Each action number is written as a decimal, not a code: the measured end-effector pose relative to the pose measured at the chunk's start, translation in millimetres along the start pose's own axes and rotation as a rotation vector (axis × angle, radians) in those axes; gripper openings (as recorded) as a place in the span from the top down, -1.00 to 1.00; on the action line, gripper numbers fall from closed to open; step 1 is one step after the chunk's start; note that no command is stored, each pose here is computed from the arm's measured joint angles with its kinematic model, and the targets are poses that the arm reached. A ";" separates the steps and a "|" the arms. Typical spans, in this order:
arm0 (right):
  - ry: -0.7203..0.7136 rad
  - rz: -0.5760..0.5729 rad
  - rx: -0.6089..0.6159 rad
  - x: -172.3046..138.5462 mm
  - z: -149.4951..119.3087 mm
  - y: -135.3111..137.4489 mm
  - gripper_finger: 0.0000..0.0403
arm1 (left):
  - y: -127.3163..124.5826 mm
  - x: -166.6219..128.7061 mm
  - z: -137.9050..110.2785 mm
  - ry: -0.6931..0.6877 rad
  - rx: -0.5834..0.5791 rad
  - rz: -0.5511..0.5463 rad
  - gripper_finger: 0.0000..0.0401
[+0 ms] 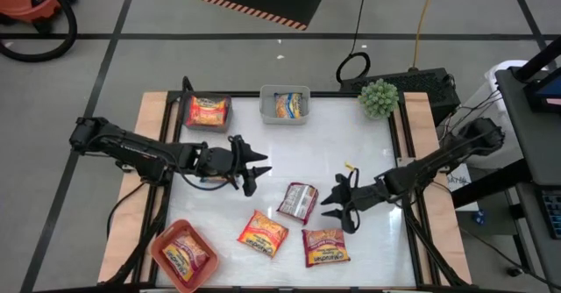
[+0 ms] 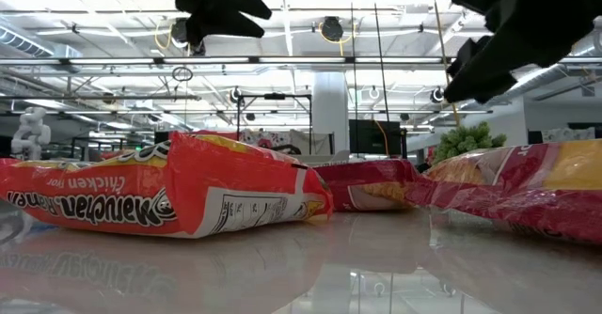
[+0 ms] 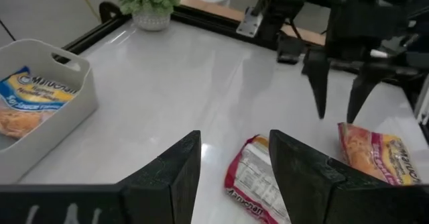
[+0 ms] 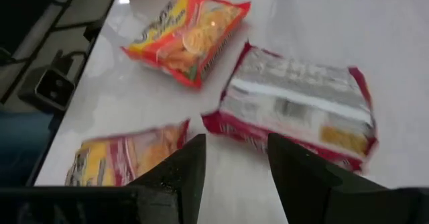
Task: Sort Maruchan noodles
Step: Put the top red noodle pack into the orange bin
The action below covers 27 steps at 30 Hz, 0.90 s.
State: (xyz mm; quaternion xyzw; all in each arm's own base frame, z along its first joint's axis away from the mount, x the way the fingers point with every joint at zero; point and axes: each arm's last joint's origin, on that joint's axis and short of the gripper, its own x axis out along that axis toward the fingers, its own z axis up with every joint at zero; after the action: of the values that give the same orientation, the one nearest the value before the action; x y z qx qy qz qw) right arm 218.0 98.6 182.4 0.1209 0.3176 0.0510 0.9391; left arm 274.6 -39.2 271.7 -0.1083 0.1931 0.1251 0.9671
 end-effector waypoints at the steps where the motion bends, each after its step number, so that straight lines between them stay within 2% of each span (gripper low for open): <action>1: -0.012 0.006 0.002 4.6 0.0 1.0 0.23 | -0.9 -0.2 0.4 -0.006 -0.002 -0.005 0.10; 8: 0.038 -0.011 -0.095 35.6 6.9 13.0 0.23 | -6.1 -2.1 1.3 -0.025 -0.004 -0.028 0.10; 19: 0.084 -0.095 -0.494 76.2 -0.1 39.4 0.23 | -15.4 -6.0 -2.5 -0.016 0.012 -0.061 0.10; 27: 0.139 -0.152 -0.603 97.4 -7.2 33.1 0.23 | -21.6 -8.8 -5.2 -0.008 0.021 -0.084 0.10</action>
State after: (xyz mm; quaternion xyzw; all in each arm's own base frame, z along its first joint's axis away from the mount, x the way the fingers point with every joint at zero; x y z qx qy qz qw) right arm 290.2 148.7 128.5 -0.1908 0.3599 0.0806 0.9097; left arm 271.1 -62.7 274.0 -0.1054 0.1859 0.0830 0.9734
